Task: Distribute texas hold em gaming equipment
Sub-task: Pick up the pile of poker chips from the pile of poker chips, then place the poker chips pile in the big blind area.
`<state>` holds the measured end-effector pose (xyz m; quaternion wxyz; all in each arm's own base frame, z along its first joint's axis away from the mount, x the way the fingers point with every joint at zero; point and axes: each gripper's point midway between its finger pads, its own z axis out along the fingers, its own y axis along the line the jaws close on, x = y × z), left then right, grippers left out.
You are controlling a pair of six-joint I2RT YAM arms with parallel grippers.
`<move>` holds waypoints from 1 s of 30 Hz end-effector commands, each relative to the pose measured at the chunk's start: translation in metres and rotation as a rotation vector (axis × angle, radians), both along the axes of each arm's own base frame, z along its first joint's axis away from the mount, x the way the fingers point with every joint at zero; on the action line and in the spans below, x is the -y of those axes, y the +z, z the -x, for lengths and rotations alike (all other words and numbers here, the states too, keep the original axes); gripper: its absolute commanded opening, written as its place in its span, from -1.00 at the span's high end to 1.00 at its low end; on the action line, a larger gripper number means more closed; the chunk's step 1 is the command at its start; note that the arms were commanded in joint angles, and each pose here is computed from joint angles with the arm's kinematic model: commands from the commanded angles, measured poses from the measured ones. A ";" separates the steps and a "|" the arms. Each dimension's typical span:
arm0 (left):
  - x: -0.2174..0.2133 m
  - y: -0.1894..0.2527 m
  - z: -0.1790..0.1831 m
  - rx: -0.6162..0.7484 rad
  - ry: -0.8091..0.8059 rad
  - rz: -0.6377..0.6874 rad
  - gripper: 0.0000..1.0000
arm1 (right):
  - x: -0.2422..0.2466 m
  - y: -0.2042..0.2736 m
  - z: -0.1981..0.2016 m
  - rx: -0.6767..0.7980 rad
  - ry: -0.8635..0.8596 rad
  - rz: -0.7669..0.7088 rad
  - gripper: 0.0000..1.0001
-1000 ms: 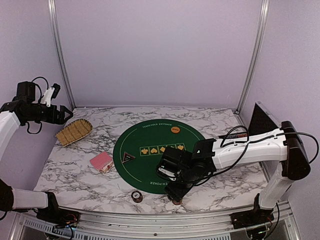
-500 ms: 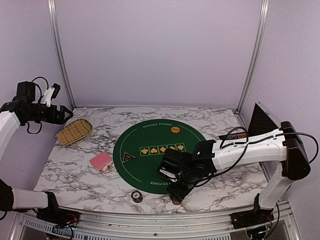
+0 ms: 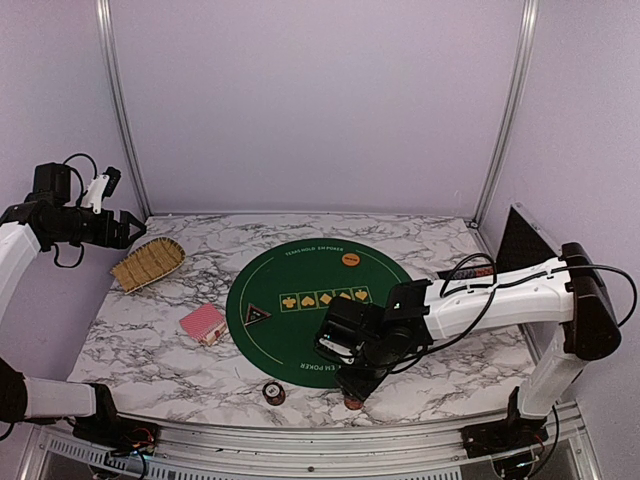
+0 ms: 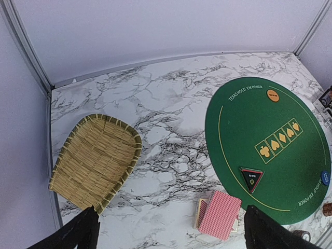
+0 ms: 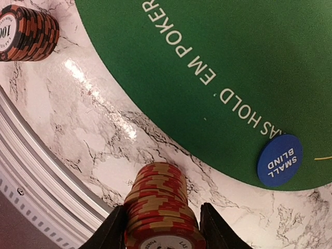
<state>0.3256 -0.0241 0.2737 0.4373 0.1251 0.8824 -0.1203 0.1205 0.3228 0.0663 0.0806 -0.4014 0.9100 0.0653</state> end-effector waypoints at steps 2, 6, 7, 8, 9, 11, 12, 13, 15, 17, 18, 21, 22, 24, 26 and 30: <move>0.003 0.011 0.003 0.014 -0.017 0.009 -0.98 | -0.010 0.026 -0.001 0.018 -0.001 -0.055 0.13; 0.003 0.011 0.003 0.014 -0.018 0.010 -0.98 | -0.014 0.039 -0.001 0.021 -0.001 -0.078 0.17; 0.003 0.011 0.002 0.013 -0.017 0.011 -0.98 | -0.015 0.041 -0.002 0.021 0.000 -0.081 0.19; 0.003 0.010 0.002 0.011 -0.018 0.012 -0.98 | -0.015 0.042 -0.001 0.020 0.000 -0.082 0.21; 0.003 0.010 0.002 0.010 -0.019 0.012 -0.98 | -0.016 0.042 -0.001 0.019 -0.001 -0.084 0.23; 0.003 0.011 0.003 0.012 -0.019 0.012 -0.98 | -0.017 0.043 -0.001 0.015 0.002 -0.086 0.29; 0.003 0.010 0.003 0.012 -0.018 0.011 -0.98 | -0.017 0.044 0.000 0.015 0.005 -0.086 0.31; 0.003 0.010 0.003 0.012 -0.018 0.010 -0.98 | -0.018 0.045 -0.001 0.014 0.004 -0.086 0.33; 0.003 0.010 0.003 0.014 -0.019 0.007 -0.98 | -0.019 0.049 -0.003 0.023 0.006 -0.086 0.37; 0.003 0.011 0.003 0.015 -0.018 0.007 -0.98 | -0.020 0.055 -0.009 0.056 0.005 -0.074 0.38; 0.003 0.010 0.004 0.014 -0.019 0.008 -0.98 | -0.021 0.059 -0.013 0.071 0.003 -0.073 0.38; 0.003 0.010 0.004 0.013 -0.021 0.011 -0.98 | -0.024 0.068 -0.032 0.106 -0.013 -0.077 0.40; 0.004 0.010 0.004 0.013 -0.022 0.011 -0.98 | -0.024 0.070 -0.041 0.120 -0.022 -0.073 0.41; 0.004 0.010 0.004 0.012 -0.022 0.015 -0.98 | -0.024 0.077 -0.066 0.150 -0.061 -0.089 0.44; 0.004 0.010 0.004 0.011 -0.022 0.016 -0.98 | -0.027 0.082 -0.092 0.176 -0.095 -0.112 0.48; 0.004 0.009 0.005 0.012 -0.022 0.013 -0.98 | -0.036 0.097 -0.147 0.254 -0.167 -0.154 0.52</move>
